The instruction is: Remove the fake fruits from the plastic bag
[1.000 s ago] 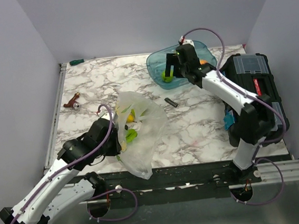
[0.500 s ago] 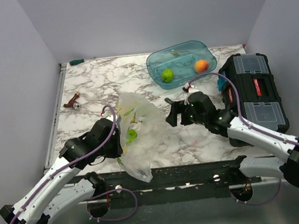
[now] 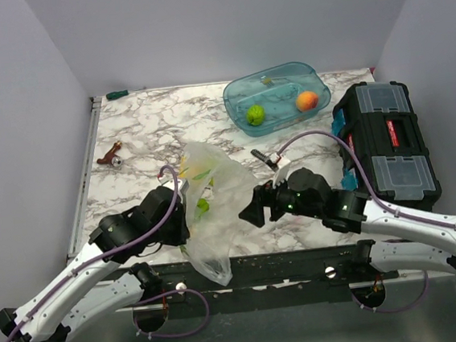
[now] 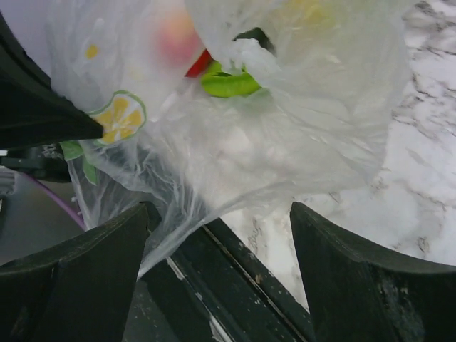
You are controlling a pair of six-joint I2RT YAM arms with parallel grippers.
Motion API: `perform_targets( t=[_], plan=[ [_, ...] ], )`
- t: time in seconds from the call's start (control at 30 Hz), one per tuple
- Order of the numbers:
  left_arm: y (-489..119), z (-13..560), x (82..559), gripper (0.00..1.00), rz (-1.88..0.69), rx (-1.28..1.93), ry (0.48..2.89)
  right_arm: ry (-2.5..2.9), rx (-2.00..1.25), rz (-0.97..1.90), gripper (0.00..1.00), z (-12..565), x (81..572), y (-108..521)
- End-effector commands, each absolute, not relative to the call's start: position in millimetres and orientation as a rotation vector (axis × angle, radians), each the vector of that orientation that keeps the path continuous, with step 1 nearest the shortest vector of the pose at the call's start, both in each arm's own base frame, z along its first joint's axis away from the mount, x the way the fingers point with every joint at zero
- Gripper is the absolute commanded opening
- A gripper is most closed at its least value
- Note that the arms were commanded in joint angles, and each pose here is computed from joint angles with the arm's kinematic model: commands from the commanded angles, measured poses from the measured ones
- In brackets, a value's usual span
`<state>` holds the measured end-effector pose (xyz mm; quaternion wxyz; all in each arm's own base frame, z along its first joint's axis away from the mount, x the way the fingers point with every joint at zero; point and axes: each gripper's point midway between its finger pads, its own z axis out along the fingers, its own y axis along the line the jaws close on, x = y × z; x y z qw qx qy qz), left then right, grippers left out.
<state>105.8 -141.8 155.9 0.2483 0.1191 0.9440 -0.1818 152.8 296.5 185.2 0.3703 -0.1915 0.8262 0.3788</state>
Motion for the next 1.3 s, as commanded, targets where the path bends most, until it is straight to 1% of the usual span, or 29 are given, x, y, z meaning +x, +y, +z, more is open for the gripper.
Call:
perform_targets(
  t=[0.0,0.13,0.27,0.5,0.63,0.77,0.9,1.0,1.27],
  plan=[
    [-129.2,156.1,110.6,0.0,-0.428,0.244,2.546,2.034,-0.541,1.078,0.82,194.4,141.7,343.2],
    [-129.5,152.3,112.0,0.0,-0.401,0.237,2.566,1.944,-0.704,1.017,0.82,191.5,131.9,394.4],
    [-125.3,146.7,114.4,0.0,-0.325,0.213,2.601,1.866,-0.695,0.935,0.84,176.8,155.3,417.8],
    [-123.8,148.7,114.8,0.0,-0.328,0.21,2.584,1.802,-0.753,0.797,0.84,136.7,181.0,442.1],
    [-120.9,152.0,115.4,0.0,-0.329,0.195,2.566,1.759,-0.778,0.7,0.85,125.3,198.5,447.2],
    [-120.1,155.8,115.5,0.0,-0.349,0.184,2.544,1.731,-0.796,0.656,0.87,126.9,213.4,450.6],
    [-119.9,158.3,116.2,0.0,-0.363,0.175,2.527,1.751,-0.791,0.641,0.88,109.5,231.5,449.0],
    [-120.8,158.3,115.8,0.0,-0.37,0.18,2.526,1.756,-0.794,0.644,0.89,98.9,234.9,455.8],
    [-122.0,157.8,115.6,0.0,-0.374,0.187,2.527,1.775,-0.81,0.674,0.95,72.9,236.1,472.7]
  ],
)
